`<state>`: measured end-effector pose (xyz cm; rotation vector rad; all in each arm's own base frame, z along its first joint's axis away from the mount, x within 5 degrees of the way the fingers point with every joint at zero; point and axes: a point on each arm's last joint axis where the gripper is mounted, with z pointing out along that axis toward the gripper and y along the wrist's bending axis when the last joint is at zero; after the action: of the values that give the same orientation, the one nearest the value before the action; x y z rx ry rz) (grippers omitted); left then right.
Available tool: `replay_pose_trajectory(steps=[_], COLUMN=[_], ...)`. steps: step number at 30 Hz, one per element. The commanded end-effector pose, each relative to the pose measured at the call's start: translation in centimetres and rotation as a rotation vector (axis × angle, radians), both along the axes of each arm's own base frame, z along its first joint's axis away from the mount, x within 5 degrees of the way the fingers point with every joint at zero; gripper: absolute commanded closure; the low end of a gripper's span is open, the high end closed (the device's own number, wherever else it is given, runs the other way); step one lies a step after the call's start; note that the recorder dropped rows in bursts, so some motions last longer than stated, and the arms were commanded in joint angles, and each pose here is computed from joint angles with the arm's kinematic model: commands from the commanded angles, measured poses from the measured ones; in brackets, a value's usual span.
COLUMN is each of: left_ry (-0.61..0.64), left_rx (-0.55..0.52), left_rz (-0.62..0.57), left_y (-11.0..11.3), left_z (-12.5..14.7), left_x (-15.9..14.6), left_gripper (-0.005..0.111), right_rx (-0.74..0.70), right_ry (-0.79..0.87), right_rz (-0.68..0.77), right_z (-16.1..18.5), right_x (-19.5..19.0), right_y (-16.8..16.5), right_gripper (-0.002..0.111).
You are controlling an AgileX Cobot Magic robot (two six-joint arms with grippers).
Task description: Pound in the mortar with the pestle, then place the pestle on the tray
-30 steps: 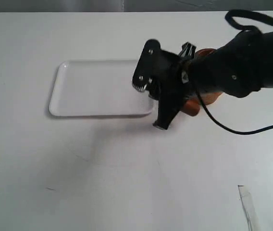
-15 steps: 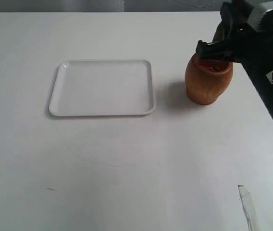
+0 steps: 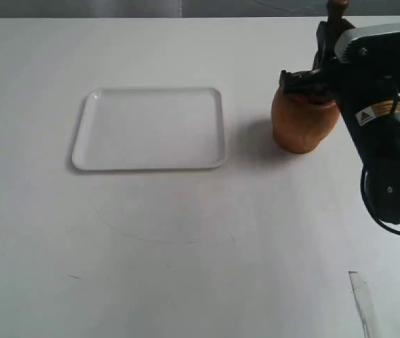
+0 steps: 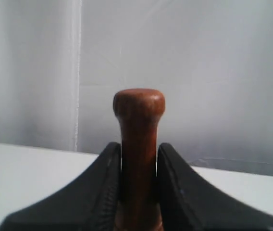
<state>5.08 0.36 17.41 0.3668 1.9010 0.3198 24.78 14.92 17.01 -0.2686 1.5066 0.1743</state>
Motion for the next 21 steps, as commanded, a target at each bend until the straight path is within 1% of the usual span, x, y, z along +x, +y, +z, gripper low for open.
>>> replay_pose_trajectory(steps=[1,4,8,11,14,16,18,21], left_ry=[-0.004,-0.004,-0.004,-0.004,-0.004,-0.004,-0.004,-0.004], left_rx=[-0.015,-0.015,-0.015,-0.015,-0.015,-0.015,-0.015,-0.015], left_rz=[-0.006,-0.006,-0.006,-0.006,-0.006,-0.006,-0.006,-0.006], left_y=[-0.1,-0.1,-0.1,-0.1,-0.1,-0.1,-0.1,-0.1], left_z=[0.0,0.0,0.0,0.0,0.0,0.0,0.0,0.0], left_x=[0.0,0.0,0.0,0.0,0.0,0.0,0.0,0.0], left_gripper=[0.107,0.107,0.107,0.107,0.107,0.107,0.107,0.107], right_rx=[-0.046,-0.070,-0.007,-0.007,0.066,0.053,0.020,-0.019], right_ry=[-0.016,-0.054,-0.016,0.036,0.136,0.190,0.217,0.199], right_rz=[0.030,0.002,-0.031,-0.062,-0.092,-0.116,-0.106,-0.054], right_z=[0.5,1.3,0.9,-0.5,-2.7,-4.5,-5.6,-5.5], right_x=[1.1,1.7,1.9,1.8,1.4,1.4,1.4,1.3], right_y=[1.0,1.2,0.9,0.5,-0.1,-0.3,-0.2,0.3], right_gripper=[0.108,0.108,0.108,0.108,0.108,0.108,0.108,0.108])
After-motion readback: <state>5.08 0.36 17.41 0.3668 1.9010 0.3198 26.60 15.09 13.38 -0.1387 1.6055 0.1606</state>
